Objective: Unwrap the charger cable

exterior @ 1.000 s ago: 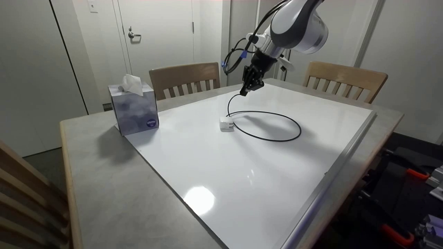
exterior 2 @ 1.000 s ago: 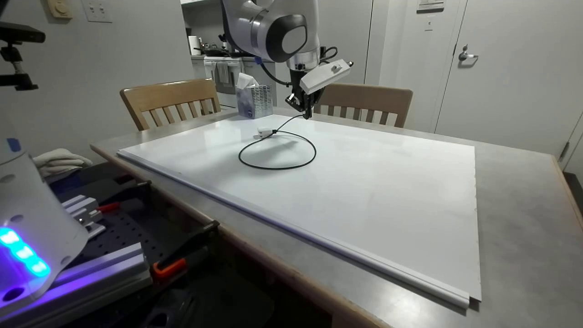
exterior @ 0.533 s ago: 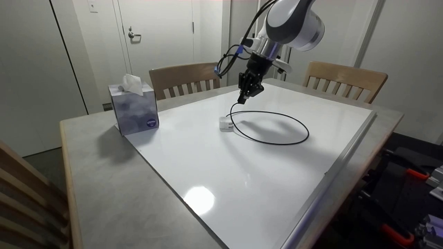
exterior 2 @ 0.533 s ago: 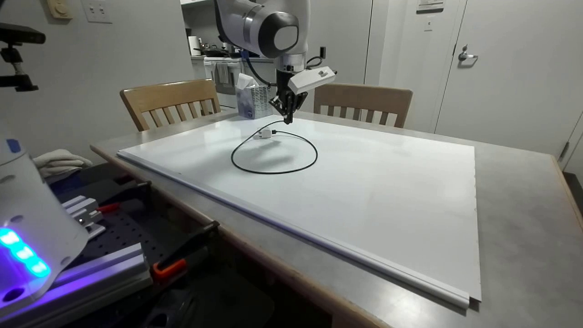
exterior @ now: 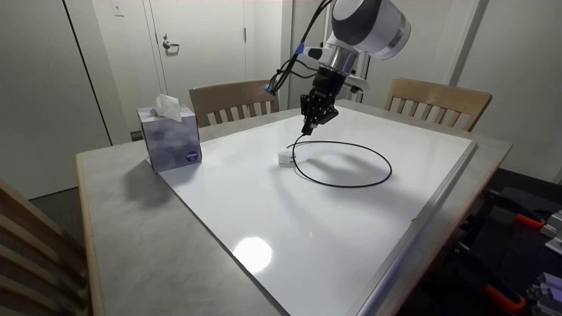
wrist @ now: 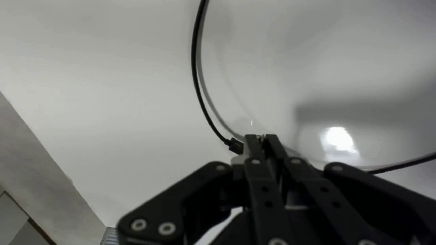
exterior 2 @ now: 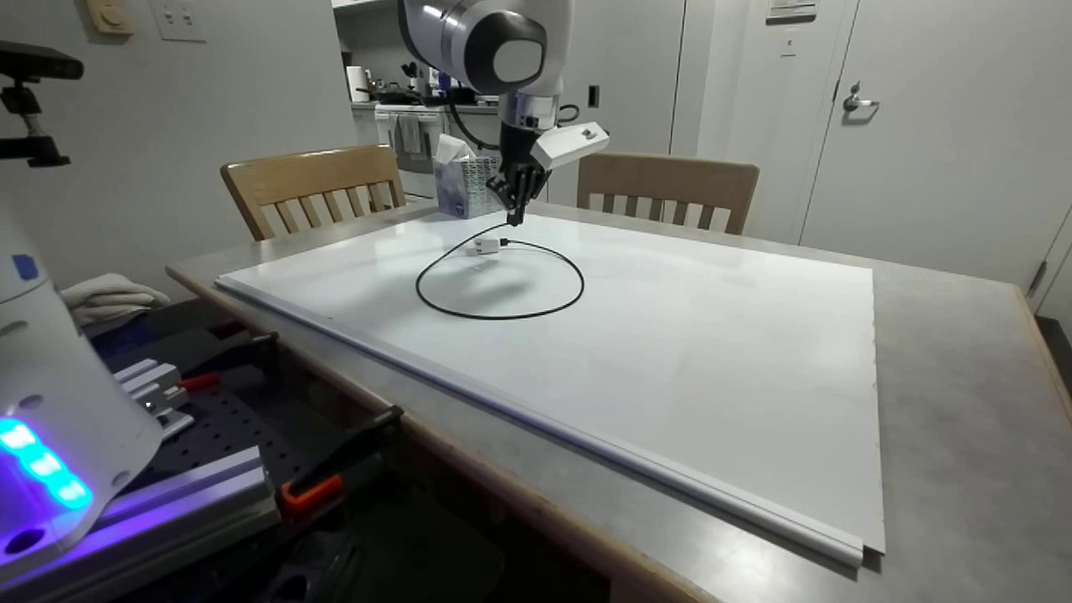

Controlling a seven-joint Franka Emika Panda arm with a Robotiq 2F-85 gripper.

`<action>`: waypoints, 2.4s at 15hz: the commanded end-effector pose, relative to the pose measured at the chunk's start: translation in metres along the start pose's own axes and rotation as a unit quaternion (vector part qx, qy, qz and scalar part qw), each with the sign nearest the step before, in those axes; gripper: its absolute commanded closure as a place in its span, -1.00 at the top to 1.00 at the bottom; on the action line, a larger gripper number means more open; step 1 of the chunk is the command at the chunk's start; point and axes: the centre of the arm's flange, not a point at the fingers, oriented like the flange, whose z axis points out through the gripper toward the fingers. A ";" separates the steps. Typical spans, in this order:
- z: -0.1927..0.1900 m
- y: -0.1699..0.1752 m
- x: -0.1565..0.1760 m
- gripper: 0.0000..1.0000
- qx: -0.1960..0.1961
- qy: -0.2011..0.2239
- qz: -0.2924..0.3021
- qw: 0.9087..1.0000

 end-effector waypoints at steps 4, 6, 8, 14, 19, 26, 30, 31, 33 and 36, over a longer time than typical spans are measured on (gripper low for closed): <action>-0.015 0.044 0.034 -0.96 -0.100 0.050 -0.093 0.989; -0.020 0.039 0.039 -0.96 -0.088 0.033 -0.080 0.992; -0.019 0.040 0.043 -0.82 -0.090 0.036 -0.081 0.992; -0.018 0.048 0.052 -0.96 -0.076 0.043 -0.125 0.988; -0.009 0.060 0.100 -0.96 -0.031 0.084 -0.250 0.964; -0.003 0.051 0.118 -0.96 -0.016 0.090 -0.284 0.954; 0.006 0.059 0.144 -0.96 0.031 0.100 -0.384 0.917; 0.008 0.060 0.152 -0.96 0.039 0.105 -0.406 0.907; 0.012 0.060 0.165 -0.96 0.057 0.115 -0.450 0.884; 0.017 0.058 0.179 -0.96 0.098 0.126 -0.510 0.845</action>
